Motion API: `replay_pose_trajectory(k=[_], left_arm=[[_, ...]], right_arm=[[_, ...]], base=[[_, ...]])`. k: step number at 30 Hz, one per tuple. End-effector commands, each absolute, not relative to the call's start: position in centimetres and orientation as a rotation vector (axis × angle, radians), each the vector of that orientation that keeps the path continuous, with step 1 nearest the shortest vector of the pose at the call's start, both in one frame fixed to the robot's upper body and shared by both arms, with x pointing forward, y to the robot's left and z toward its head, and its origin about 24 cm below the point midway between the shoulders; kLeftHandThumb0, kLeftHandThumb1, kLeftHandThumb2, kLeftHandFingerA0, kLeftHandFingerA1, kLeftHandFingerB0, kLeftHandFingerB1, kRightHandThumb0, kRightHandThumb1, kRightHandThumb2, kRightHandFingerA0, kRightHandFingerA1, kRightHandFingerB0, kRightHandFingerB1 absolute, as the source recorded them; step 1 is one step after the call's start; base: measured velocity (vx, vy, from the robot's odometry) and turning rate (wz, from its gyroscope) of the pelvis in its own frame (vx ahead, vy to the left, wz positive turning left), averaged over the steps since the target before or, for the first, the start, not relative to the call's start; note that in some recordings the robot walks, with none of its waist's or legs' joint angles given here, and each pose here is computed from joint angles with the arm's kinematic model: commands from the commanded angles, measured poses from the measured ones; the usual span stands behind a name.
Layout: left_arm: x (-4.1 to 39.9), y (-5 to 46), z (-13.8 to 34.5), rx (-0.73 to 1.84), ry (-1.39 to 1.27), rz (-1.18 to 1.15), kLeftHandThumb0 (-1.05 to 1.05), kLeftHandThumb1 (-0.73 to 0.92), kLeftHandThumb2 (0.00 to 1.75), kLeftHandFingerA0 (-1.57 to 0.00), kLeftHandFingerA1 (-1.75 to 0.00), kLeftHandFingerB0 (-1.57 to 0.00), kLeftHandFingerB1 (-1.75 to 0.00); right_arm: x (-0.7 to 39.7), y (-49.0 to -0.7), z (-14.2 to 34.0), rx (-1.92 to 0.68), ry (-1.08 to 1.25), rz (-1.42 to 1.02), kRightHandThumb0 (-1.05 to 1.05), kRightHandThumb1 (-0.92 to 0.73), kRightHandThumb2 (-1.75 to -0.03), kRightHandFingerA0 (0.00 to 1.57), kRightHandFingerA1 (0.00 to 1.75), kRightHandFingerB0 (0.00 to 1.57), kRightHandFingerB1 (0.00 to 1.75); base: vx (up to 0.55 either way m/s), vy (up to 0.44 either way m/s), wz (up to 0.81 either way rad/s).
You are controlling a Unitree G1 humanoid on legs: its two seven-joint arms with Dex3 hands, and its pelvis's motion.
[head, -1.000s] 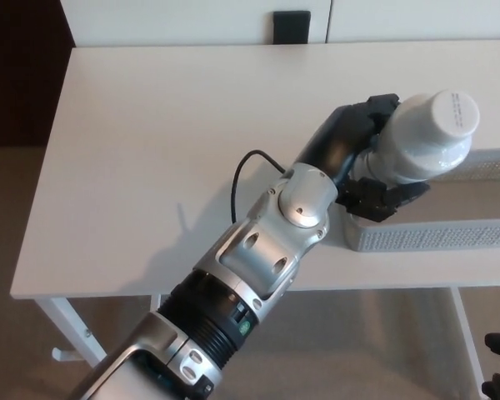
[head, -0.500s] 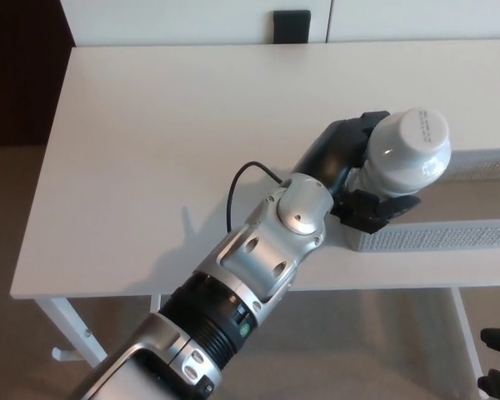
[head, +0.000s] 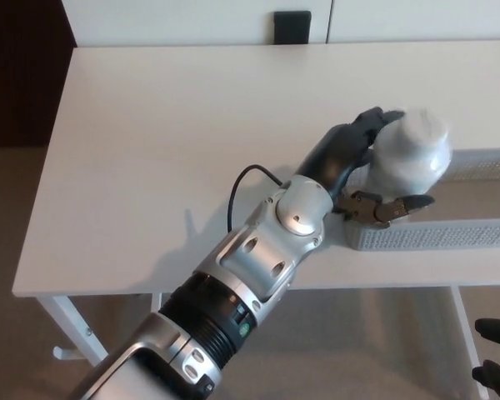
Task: The robot walk up to a desk on which a bottle is kept on the left hand side and a container is kept on the right hand side. The robot uses its left hand to pick up the bottle and places it in the container.
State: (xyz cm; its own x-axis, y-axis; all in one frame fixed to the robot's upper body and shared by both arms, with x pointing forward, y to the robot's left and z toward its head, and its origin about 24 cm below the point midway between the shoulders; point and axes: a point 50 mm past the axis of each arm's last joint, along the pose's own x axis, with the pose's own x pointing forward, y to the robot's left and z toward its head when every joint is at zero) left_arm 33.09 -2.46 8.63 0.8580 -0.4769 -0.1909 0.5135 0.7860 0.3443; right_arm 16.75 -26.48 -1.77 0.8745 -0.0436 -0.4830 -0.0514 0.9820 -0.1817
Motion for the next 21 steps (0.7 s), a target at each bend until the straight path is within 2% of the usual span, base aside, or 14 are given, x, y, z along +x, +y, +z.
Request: replay_pose_trajectory(k=[1,7,11,17,18,19,20,21], left_arm=[[31.2,-9.1,13.4,0.254,0.084,-0.725,-1.02,0.57,0.62,0.00,0.00,0.00,0.00],[32.1,-7.9,15.3,0.328,-0.021,-0.691,-1.03,0.63,0.60,0.00,0.00,0.00,0.00],[32.6,-6.9,19.7,0.309,-0.166,-0.703,-1.03,0.62,0.60,0.00,0.00,0.00,0.00],[31.1,-3.5,30.0,0.276,-0.533,-0.671,-0.96,0.59,0.60,0.00,0.00,0.00,0.00],[29.9,-1.9,32.7,0.257,-0.641,-0.661,-0.86,0.44,0.80,0.00,0.00,0.00,0.00],[28.9,-0.7,34.4,0.248,-0.718,-0.655,-0.86,0.44,0.80,0.00,0.00,0.00,0.00],[27.9,0.6,35.8,0.244,-0.789,-0.634,-0.86,0.56,0.58,0.00,0.00,0.00,0.00],[27.2,1.4,36.6,0.243,-0.833,-0.619,-0.86,0.56,0.58,0.00,0.00,0.00,0.00]], right_arm=[[17.2,-27.2,-1.1,-0.225,0.516,0.020,-0.36,-0.65,-0.59,0.57,0.57,0.48,0.50],[17.1,-27.2,-1.3,-0.225,0.521,0.024,-0.33,-0.65,-0.59,0.58,0.58,0.47,0.50],[17.3,-27.3,-1.2,-0.241,0.520,0.026,-0.34,-0.66,-0.59,0.58,0.58,0.46,0.49],[17.8,-27.4,-1.0,-0.234,0.512,0.025,-0.32,-0.67,-0.60,0.61,0.61,0.48,0.51],[17.8,-27.4,-1.0,-0.236,0.515,0.028,-0.32,-0.67,-0.60,0.59,0.59,0.46,0.50],[17.9,-27.4,-1.0,-0.238,0.517,0.030,-0.32,-0.67,-0.60,0.59,0.59,0.46,0.50],[17.8,-27.5,-1.1,-0.243,0.521,0.036,-0.31,-0.67,-0.59,0.58,0.59,0.46,0.50],[17.7,-27.5,-1.1,-0.245,0.523,0.040,-0.31,-0.67,-0.59,0.58,0.59,0.46,0.50]], base=[[0.00,0.000,0.00],[0.00,0.000,0.00],[0.00,0.000,0.00],[0.00,0.000,0.00],[0.00,0.000,0.00],[0.00,0.000,0.00],[0.00,0.000,0.00],[0.00,0.000,0.00]])
